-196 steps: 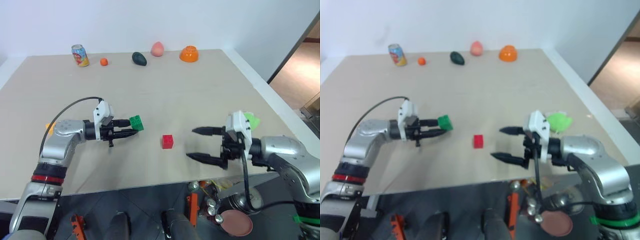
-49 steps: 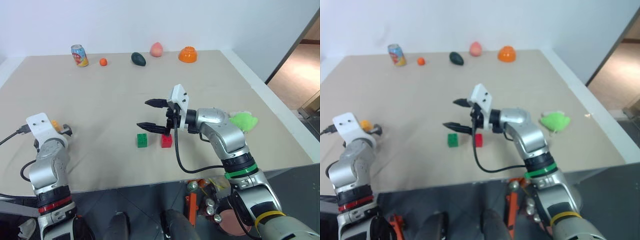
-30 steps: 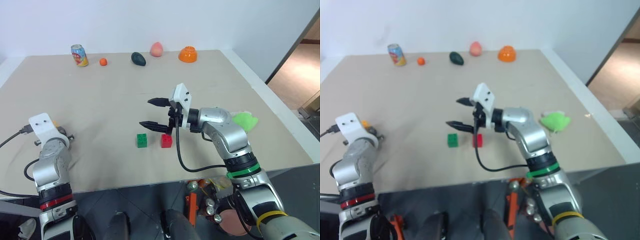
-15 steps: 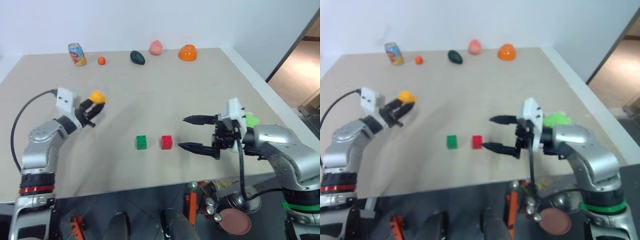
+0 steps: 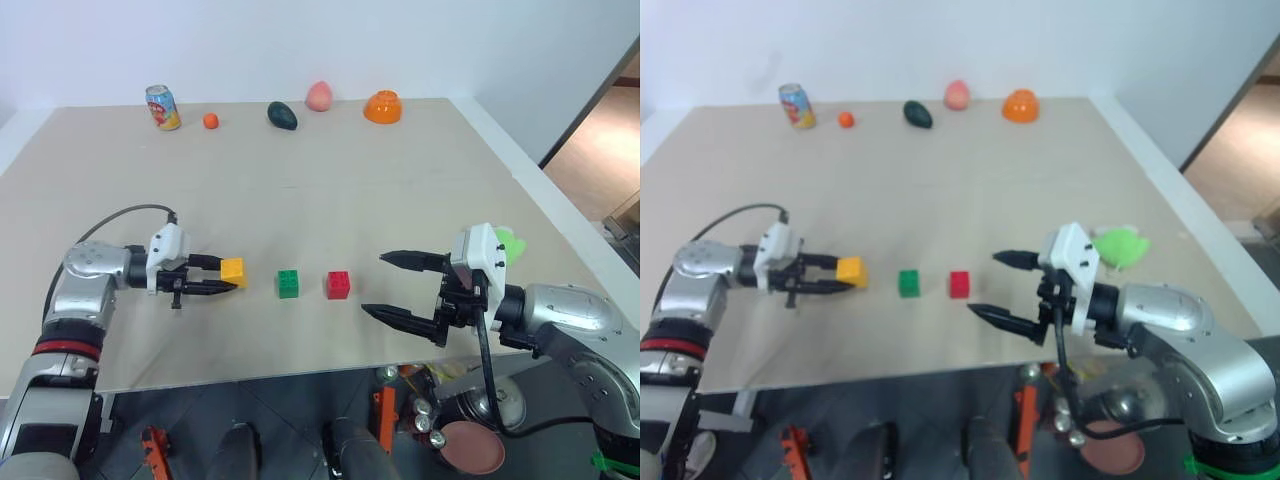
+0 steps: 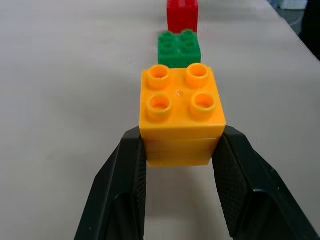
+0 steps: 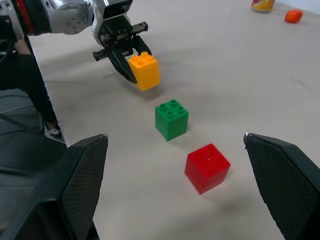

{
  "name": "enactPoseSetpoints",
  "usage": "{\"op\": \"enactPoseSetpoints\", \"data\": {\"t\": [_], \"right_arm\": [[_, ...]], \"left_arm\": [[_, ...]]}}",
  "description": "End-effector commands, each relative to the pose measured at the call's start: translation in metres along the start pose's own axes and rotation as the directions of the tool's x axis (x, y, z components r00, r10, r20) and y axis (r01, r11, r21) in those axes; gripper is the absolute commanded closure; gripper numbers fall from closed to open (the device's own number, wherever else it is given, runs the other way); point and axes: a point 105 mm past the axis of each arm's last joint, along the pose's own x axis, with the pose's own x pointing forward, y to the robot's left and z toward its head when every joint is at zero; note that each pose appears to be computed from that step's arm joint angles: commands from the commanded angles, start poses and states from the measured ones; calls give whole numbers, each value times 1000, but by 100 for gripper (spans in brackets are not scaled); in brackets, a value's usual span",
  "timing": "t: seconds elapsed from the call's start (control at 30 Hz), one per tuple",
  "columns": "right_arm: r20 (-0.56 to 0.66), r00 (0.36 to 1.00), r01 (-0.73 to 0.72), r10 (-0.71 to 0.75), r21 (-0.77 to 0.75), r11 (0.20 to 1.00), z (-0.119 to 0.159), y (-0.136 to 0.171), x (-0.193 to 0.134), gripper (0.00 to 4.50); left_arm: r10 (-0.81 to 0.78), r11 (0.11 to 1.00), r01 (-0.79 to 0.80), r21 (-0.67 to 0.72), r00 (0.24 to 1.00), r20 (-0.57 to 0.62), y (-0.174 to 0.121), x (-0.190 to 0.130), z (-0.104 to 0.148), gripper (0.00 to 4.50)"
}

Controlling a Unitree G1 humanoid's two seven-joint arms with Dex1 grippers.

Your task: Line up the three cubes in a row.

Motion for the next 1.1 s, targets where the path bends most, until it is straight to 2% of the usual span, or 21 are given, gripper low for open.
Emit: {"op": "enactPoseSetpoints", "data": {"t": [0.03, 0.23, 0.43, 0.63, 0.9, 1.1], "right_arm": [[22, 1000, 22, -21, -42, 999, 11, 5, -6, 0], [-1, 998, 61, -61, -21, 998, 5, 7, -13, 0], [-2, 997, 72, -72, -12, 997, 3, 7, -13, 0], [5, 998, 60, -60, -11, 998, 4, 3, -9, 0], [31, 998, 52, -51, -20, 998, 10, 0, -3, 0], [43, 997, 63, -62, -21, 998, 13, -3, -3, 0]], "left_arm": [[-33, 999, 33, 14, 999, -9, 6, 6, 4, 321], [-48, 999, 48, -19, 999, 4, 10, 14, 4, 321], [0, 998, 2, -69, 1000, 28, 14, 3, 3, 321], [4, 991, 1, -130, 999, 42, 2, -7, -3, 321], [-14, 991, 16, -135, 1000, 15, -11, -12, -12, 321], [38, 996, -35, -80, 999, 25, 0, -7, -11, 321]]}}
